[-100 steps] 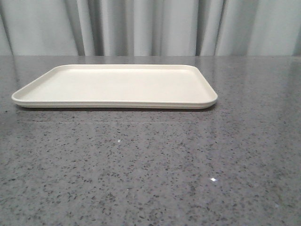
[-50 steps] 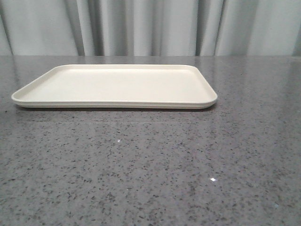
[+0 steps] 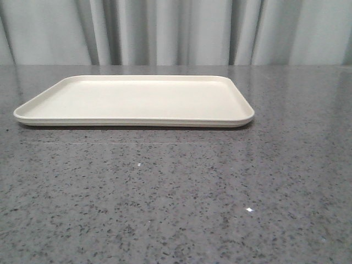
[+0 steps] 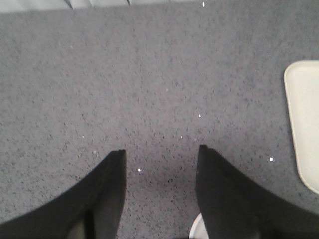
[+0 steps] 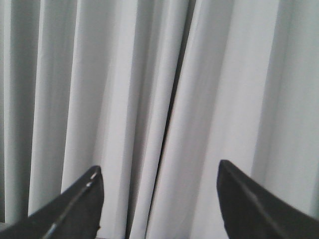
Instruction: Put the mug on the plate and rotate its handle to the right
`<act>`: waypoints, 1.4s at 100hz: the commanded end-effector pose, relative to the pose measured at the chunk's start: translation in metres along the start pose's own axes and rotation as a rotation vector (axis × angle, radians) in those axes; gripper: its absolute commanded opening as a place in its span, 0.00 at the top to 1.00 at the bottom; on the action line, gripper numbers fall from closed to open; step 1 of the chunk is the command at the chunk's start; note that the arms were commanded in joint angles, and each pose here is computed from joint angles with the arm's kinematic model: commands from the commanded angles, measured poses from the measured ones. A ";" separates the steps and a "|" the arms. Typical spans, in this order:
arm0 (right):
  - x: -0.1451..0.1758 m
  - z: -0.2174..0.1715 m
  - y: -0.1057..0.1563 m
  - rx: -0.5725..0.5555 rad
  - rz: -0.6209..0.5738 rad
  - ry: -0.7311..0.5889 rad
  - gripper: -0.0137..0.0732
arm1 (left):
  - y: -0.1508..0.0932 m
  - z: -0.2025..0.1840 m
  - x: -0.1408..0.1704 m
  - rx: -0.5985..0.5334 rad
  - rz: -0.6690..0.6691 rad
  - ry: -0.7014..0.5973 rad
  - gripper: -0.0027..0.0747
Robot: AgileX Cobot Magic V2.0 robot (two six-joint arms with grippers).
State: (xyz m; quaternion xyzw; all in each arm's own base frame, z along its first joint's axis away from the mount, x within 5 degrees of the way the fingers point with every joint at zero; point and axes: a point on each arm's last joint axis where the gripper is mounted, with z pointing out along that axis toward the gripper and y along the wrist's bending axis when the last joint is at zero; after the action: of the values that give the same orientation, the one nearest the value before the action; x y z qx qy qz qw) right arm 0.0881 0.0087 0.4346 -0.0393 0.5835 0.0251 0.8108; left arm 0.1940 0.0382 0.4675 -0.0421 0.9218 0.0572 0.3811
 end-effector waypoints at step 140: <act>-0.011 0.002 -0.002 0.021 -0.020 -0.043 0.28 | -0.015 0.060 0.095 0.090 -0.027 0.315 0.55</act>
State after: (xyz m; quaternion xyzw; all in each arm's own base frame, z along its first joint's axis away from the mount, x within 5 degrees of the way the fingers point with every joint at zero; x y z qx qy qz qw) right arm 0.0884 0.0100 0.4332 -0.0459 0.5897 0.0281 0.8058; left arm 0.1710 0.0291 0.3487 -0.0453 0.9776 0.0052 0.2053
